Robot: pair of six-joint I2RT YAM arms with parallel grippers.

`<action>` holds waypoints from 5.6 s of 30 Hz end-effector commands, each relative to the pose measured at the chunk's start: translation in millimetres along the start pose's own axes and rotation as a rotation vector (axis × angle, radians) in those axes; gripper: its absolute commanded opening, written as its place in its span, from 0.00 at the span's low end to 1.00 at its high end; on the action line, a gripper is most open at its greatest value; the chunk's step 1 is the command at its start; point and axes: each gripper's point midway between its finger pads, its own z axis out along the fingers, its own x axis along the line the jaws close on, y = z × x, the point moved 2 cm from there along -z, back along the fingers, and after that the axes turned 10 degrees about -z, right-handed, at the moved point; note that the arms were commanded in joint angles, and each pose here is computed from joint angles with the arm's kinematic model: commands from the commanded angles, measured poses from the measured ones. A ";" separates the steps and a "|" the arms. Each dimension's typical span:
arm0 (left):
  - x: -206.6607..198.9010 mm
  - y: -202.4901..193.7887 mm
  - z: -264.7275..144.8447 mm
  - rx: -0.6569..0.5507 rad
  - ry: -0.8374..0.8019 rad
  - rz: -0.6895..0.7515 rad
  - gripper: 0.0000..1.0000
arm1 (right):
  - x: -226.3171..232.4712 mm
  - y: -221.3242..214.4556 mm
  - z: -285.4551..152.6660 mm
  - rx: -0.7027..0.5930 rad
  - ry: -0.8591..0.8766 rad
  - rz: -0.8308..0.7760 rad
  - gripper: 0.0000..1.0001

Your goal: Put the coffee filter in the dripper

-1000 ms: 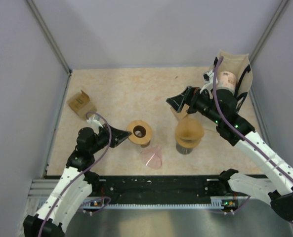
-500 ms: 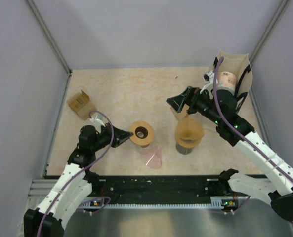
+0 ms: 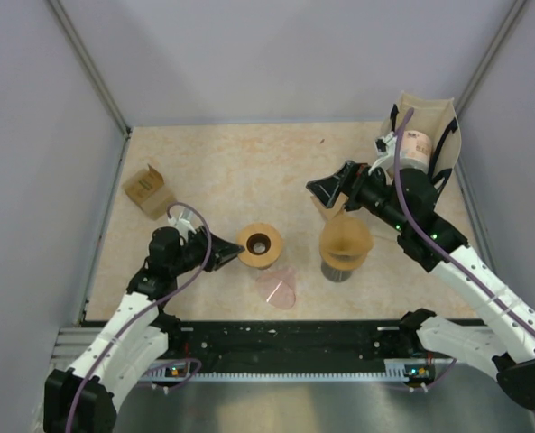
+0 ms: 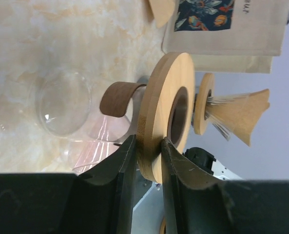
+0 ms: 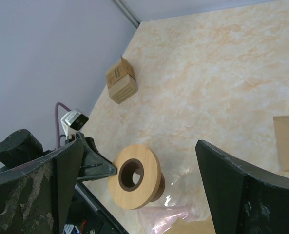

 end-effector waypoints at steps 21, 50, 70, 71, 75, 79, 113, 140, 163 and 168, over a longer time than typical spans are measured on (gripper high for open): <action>-20.5 14.1 -40.4 -0.138 0.103 0.314 0.99 | -2.8 9.7 -13.7 0.024 -0.018 -0.166 0.99; -5.5 79.9 -114.6 -0.700 0.416 0.294 0.99 | 97.4 -195.6 -10.1 0.613 0.001 -0.782 0.88; -2.0 77.9 -105.2 -0.663 0.409 0.298 0.99 | 59.6 -269.8 3.8 0.756 -0.146 -0.987 0.59; -1.9 77.7 -105.5 -0.663 0.408 0.296 0.99 | 57.4 -271.0 5.0 0.754 -0.164 -0.992 0.57; 0.8 77.3 -104.9 -0.658 0.419 0.296 0.99 | 52.9 -272.7 6.8 0.748 -0.194 -1.002 0.44; 1.0 78.9 -107.9 -0.674 0.428 0.295 0.99 | 48.8 -273.0 7.4 0.743 -0.217 -1.017 0.29; -38.7 87.5 -110.6 -0.720 0.312 0.347 0.99 | 175.5 -105.4 -39.5 0.593 0.590 -0.415 0.00; -30.9 89.6 -60.9 -0.593 0.243 0.369 0.99 | 67.9 -81.4 59.4 0.688 0.178 -0.167 0.00; -46.4 83.9 -53.9 -0.553 0.155 0.378 0.99 | 47.0 -115.9 69.8 0.775 0.120 -0.147 0.00; -55.9 78.8 -51.3 -0.518 0.112 0.388 0.99 | 41.8 -127.1 71.0 0.813 0.111 -0.143 0.00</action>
